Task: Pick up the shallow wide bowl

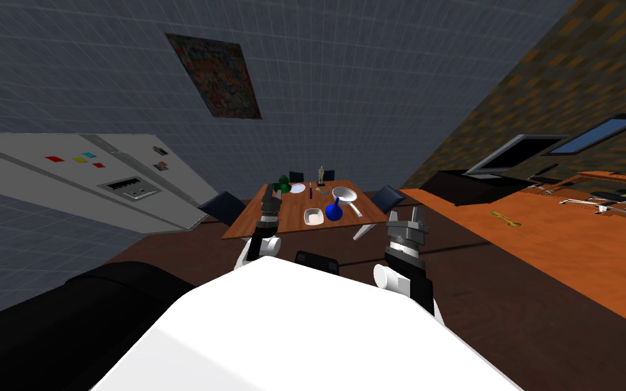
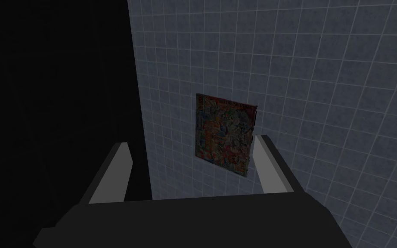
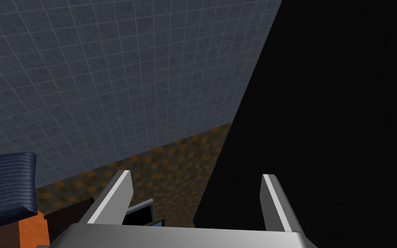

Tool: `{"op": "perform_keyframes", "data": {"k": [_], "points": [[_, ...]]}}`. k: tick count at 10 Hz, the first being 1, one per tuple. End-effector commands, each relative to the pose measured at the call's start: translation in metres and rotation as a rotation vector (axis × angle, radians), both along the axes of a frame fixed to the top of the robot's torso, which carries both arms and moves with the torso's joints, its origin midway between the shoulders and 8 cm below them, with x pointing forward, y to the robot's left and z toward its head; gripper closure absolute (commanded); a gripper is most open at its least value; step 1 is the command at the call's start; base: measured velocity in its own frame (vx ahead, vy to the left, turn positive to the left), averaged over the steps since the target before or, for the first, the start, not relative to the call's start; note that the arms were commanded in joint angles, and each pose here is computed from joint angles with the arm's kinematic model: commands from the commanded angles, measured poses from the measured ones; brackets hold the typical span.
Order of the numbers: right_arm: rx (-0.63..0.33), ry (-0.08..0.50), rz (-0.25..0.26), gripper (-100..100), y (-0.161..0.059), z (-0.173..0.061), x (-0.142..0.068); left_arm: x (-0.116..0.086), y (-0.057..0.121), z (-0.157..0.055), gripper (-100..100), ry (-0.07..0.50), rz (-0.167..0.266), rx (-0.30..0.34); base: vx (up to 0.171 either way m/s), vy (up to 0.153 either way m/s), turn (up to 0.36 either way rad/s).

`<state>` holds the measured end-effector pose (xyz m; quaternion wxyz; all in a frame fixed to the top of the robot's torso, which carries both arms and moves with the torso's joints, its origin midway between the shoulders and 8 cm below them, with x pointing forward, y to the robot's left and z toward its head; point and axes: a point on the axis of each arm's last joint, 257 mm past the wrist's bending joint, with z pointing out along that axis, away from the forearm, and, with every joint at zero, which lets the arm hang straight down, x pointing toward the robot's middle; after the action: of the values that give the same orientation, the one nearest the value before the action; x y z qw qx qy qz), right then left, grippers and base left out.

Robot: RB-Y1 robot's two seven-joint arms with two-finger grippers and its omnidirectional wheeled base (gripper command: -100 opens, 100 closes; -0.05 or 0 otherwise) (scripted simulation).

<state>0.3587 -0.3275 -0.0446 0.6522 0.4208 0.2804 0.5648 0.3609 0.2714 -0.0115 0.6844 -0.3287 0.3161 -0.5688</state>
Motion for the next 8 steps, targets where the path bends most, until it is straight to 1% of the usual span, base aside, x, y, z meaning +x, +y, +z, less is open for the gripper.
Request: {"op": "perform_keyframes", "data": {"k": [1,3,5,8], "points": [[0.0,0.0,0.0,0,0.0,0.0,0.0,0.003,-0.001,-0.005,-100,0.02,-0.015,0.021,0.0,-0.011,0.001],[0.0,0.0,0.0,0,0.0,0.0,0.0,0.009,-0.001,-0.016,-100,0.061,-0.033,0.044,-0.008,-0.042,0.004],[0.0,0.0,0.0,0,0.0,0.0,0.0,0.017,0.002,-0.032,-100,0.116,-0.045,0.054,-0.006,-0.062,0.004],[0.0,0.0,0.0,0,0.0,0.0,0.0,0.03,0.011,-0.062,-100,0.216,-0.051,0.039,-0.009,-0.09,0.004]]}}
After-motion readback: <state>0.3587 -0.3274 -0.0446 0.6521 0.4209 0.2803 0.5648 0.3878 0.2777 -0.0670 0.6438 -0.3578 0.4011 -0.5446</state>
